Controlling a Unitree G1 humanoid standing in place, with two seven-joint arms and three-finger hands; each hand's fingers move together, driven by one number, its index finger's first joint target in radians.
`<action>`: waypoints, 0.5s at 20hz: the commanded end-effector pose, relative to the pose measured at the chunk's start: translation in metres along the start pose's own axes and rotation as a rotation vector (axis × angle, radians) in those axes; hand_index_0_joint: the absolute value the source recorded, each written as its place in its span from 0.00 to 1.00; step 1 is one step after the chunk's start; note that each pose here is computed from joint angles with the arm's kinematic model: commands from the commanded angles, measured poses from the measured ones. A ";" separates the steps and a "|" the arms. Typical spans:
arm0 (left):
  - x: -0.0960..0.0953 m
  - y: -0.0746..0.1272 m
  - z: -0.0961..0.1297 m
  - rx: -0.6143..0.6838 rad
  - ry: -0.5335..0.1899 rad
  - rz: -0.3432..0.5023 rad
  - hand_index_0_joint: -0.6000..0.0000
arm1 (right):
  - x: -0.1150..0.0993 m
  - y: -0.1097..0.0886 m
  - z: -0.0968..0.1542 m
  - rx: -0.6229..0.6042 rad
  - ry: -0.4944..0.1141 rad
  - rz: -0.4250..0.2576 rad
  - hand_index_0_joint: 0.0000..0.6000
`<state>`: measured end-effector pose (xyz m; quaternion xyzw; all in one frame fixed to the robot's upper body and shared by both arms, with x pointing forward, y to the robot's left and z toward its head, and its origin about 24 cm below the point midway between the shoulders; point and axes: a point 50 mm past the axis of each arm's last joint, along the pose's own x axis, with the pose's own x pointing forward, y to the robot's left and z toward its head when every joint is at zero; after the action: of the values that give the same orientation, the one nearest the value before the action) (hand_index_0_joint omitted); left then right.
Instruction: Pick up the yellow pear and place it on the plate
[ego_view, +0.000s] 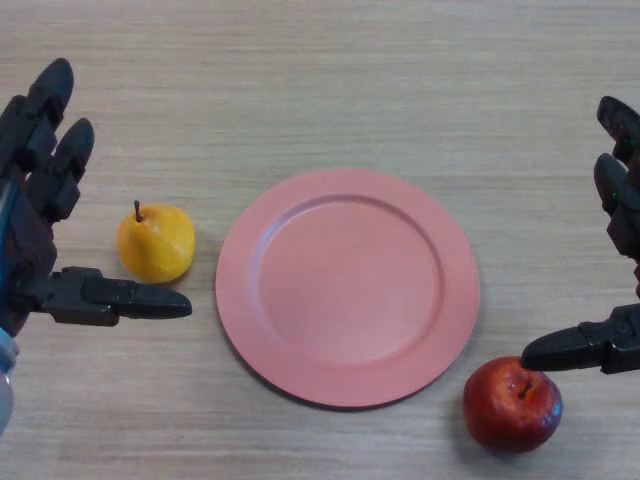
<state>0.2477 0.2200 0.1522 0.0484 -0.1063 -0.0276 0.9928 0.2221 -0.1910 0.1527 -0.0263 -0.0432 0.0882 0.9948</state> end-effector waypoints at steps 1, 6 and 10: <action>0.000 0.007 0.032 0.073 -0.199 0.026 1.00 | -0.005 -0.011 0.029 -0.066 -0.168 -0.028 0.00; 0.005 0.010 0.027 0.079 -0.192 0.037 1.00 | -0.005 -0.011 0.028 -0.069 -0.168 -0.031 0.00; 0.015 0.013 0.008 0.117 -0.131 0.022 1.00 | -0.006 -0.012 0.028 -0.080 -0.172 -0.034 0.00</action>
<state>0.2654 0.2250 0.1208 0.0651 -0.0519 -0.0174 0.9964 0.2216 -0.1956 0.1534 -0.0281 -0.0441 0.0792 0.9955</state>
